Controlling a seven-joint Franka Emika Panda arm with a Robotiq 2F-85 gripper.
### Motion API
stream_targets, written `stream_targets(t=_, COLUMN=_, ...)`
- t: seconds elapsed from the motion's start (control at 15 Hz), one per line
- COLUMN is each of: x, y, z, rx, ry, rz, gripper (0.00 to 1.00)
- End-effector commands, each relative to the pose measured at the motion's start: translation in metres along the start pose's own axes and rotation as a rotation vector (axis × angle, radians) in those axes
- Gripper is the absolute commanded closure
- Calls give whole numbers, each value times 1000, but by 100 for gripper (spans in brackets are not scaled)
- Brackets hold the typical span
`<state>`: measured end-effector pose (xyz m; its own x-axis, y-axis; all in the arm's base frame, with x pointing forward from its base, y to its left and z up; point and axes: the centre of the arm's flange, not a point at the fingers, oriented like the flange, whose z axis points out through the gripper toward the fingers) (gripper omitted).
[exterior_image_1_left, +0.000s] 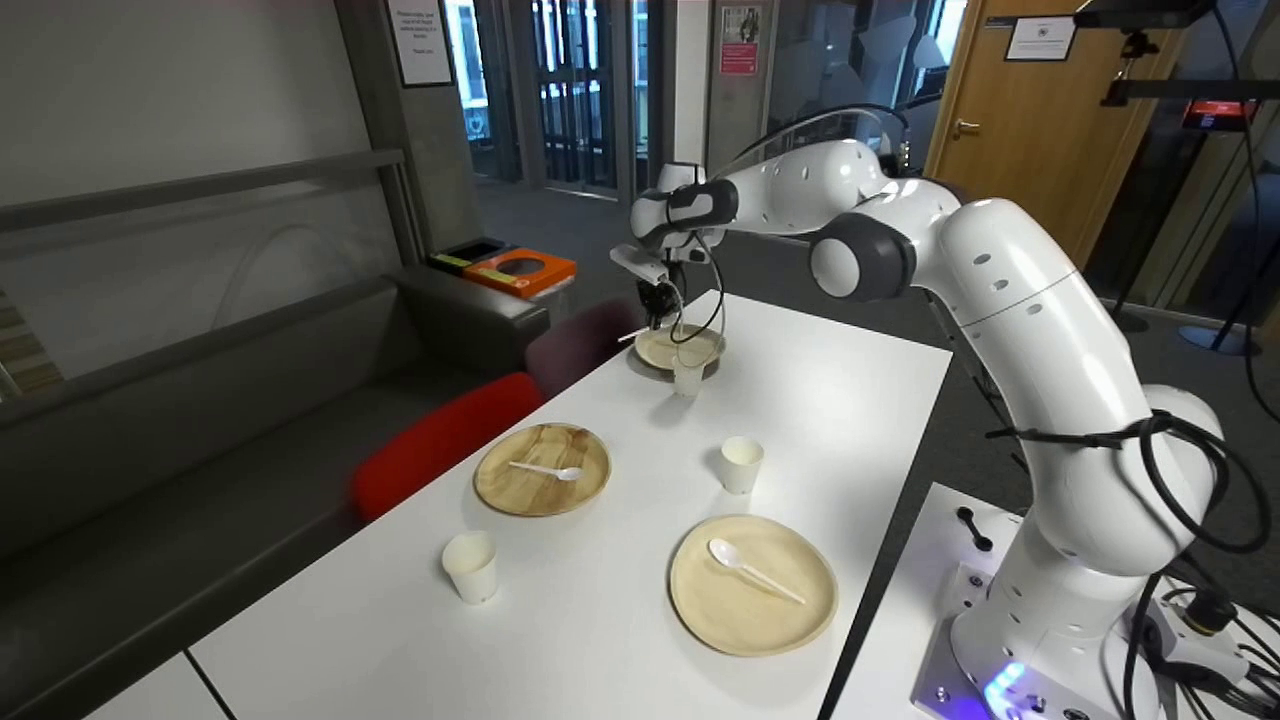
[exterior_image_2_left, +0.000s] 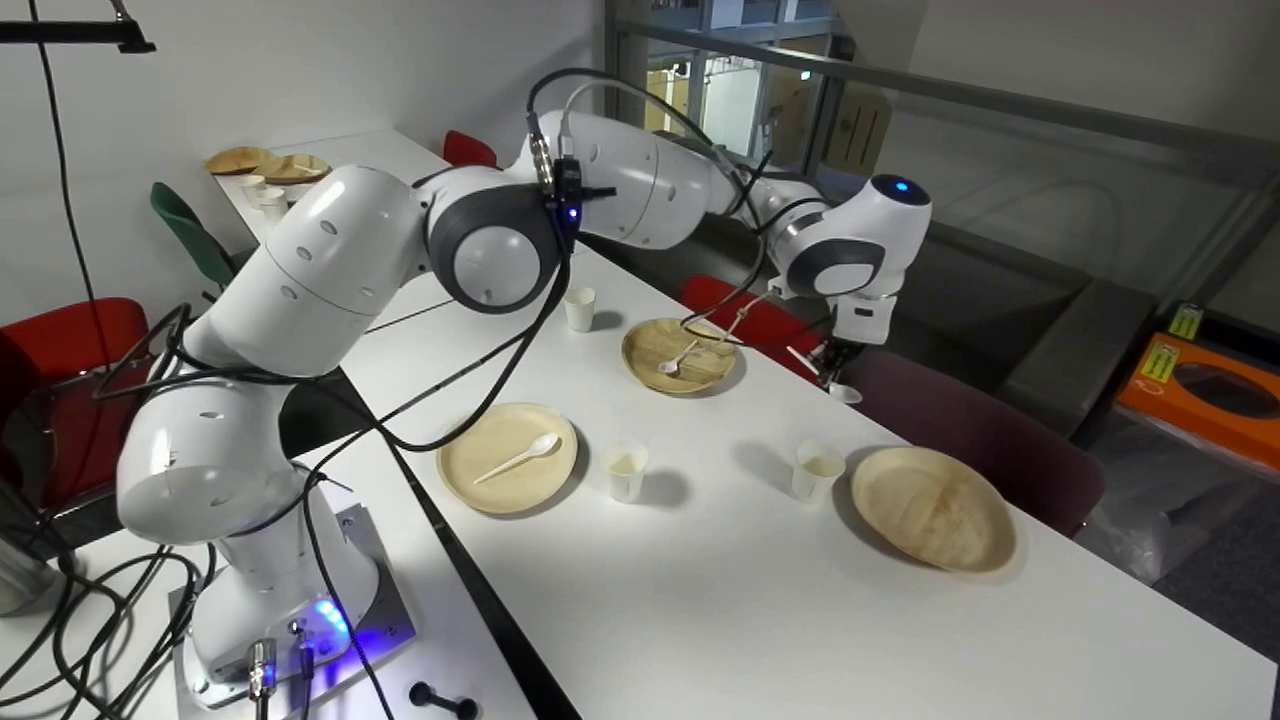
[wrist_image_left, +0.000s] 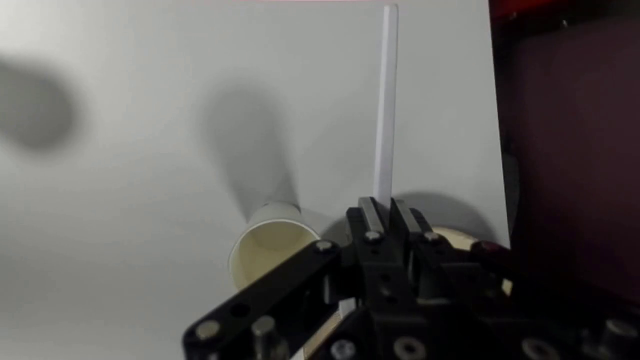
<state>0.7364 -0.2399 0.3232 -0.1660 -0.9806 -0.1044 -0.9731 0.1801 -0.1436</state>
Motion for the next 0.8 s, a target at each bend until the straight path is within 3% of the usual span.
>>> stream_targets(t=0.0, x=39, y=-54, z=21, rx=13, ry=25, rz=204, gripper=98)
stream_targets(t=0.4, x=105, y=-61, z=80, rx=20, ry=94, rz=551, gripper=98)
stream_targets(t=0.73, x=155, y=-61, z=76, rx=38, ry=109, rz=837, gripper=98)
